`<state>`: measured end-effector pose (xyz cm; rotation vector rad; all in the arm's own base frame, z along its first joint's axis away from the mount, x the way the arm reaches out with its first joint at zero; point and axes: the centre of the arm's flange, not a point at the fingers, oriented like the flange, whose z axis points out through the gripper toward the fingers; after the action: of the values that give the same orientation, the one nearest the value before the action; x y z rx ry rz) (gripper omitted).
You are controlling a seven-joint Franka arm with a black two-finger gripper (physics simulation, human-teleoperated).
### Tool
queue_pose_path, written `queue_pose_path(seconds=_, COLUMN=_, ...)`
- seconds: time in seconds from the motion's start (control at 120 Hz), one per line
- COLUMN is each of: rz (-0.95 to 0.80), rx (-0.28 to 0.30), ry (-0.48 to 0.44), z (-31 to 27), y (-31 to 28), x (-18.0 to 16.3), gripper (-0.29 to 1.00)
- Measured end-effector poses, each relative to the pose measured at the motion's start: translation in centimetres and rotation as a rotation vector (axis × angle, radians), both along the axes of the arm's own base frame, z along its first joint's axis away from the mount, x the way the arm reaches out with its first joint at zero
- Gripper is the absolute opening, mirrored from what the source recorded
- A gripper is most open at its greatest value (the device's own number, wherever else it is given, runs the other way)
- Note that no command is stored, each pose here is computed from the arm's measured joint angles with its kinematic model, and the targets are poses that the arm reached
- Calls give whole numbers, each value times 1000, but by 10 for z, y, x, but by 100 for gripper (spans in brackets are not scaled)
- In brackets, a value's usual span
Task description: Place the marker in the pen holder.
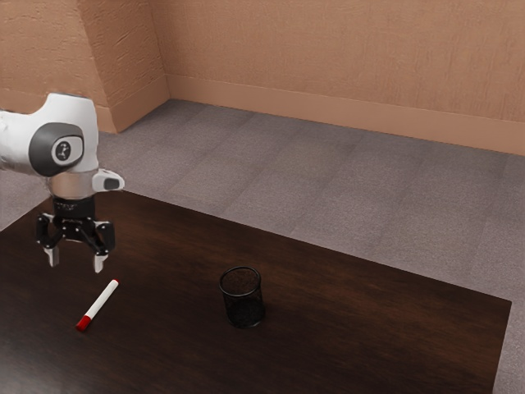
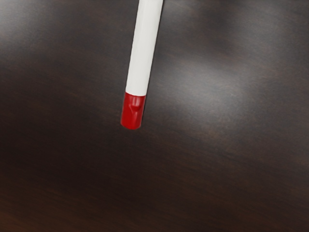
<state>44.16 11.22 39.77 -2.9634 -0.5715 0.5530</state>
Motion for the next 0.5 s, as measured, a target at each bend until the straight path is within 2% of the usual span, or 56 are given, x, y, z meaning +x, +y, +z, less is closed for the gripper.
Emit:
queue_pose_path(seconds=0.225, rz=52, rx=-79, ry=57, z=-86, y=18, x=-7, gripper=70)
queue_pose_path(seconds=0.5, rz=40, rx=-134, ry=61, z=-138, y=45, x=-3, gripper=70)
